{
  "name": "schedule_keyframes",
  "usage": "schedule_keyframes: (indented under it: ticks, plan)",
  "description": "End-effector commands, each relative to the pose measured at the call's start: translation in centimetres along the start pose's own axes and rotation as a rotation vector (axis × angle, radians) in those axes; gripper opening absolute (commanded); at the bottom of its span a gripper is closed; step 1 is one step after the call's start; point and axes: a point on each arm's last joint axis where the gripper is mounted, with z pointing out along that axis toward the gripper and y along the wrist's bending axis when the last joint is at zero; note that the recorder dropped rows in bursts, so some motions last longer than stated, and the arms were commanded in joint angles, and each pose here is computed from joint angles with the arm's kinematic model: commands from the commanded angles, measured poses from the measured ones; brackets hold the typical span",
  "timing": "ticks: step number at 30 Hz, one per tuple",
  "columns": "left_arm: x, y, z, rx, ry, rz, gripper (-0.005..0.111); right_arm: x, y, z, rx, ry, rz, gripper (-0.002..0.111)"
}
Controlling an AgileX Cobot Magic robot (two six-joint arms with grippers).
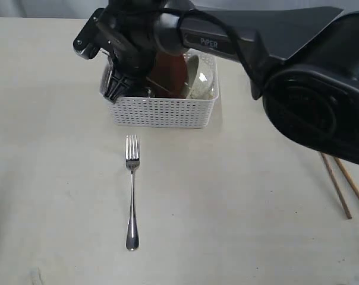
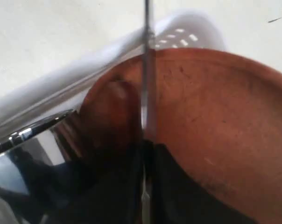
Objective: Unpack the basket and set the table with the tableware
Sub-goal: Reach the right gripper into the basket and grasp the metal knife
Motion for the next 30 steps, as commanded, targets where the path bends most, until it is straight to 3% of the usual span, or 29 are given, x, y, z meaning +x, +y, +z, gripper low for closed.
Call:
schedule_keyframes:
  ticks: [1, 7, 18, 25, 30]
  plan:
    - [0.0, 0.0, 0.0, 0.005, -0.011, 0.003, 0.0, -0.2, -0.1, -0.4, 0.045, 0.008, -0.031, -0.001]
    - [0.0, 0.0, 0.0, 0.005, -0.011, 0.003, 0.0, -0.3, -1.2, -2.3, 0.115, 0.022, -0.019, -0.001]
    - [0.0, 0.0, 0.0, 0.005, -0.011, 0.003, 0.0, -1.4, -3.7, -8.7, 0.123, -0.094, 0.076, -0.001]
    - [0.0, 0.0, 0.0, 0.005, -0.011, 0.003, 0.0, -1.5, -4.8, -14.8, 0.006, -0.185, 0.219, -0.001]
    - [0.0, 0.0, 0.0, 0.005, -0.011, 0.003, 0.0, -0.8, -4.3, -18.0, -0.176, -0.181, 0.339, -0.001]
